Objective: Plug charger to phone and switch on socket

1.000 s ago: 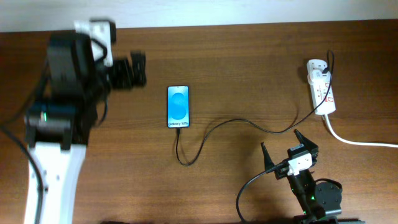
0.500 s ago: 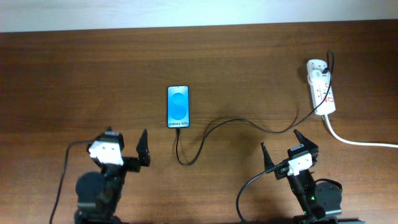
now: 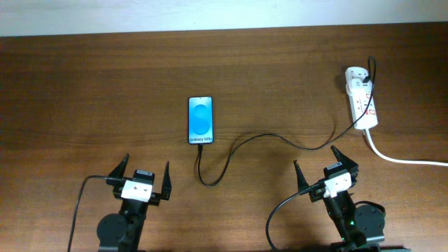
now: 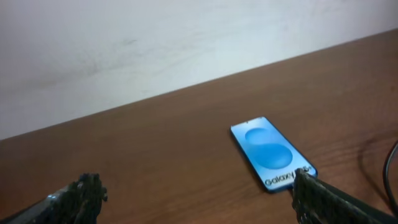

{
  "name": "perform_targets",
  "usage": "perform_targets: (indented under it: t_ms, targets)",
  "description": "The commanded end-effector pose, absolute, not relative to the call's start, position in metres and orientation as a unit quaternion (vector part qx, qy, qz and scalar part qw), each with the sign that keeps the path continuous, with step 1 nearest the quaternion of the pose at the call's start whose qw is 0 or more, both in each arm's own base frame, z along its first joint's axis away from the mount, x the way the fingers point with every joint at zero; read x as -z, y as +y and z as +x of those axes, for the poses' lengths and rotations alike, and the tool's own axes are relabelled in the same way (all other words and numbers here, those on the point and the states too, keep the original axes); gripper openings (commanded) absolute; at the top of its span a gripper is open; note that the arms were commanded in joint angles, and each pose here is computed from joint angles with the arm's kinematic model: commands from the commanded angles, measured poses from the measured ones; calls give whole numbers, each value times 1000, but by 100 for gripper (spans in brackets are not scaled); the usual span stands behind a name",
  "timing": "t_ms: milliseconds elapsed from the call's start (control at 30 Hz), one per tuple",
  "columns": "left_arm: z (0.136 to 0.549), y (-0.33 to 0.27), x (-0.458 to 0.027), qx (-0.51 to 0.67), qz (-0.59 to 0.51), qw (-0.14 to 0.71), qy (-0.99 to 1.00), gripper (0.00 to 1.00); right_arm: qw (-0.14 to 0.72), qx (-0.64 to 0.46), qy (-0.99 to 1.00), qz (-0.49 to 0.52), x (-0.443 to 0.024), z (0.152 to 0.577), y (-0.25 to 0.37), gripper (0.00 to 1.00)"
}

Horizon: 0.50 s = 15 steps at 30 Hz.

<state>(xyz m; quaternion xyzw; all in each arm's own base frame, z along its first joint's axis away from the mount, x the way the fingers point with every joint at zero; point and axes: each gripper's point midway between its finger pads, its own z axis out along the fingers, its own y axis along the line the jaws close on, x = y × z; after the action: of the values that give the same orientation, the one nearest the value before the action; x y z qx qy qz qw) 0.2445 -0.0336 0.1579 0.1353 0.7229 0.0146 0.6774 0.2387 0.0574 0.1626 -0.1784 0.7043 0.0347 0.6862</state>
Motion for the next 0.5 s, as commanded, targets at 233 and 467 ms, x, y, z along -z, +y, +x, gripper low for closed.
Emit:
perform_targets:
  t_ms: [233,467]
  targets:
    - [244,-32,-158,-26,138,681,719,100,685,-39,706,-177,-160,238,58,98]
    - [244,-32,-158,-26,138,681,719,100,685,-39,706,-177,-160,238,58,99]
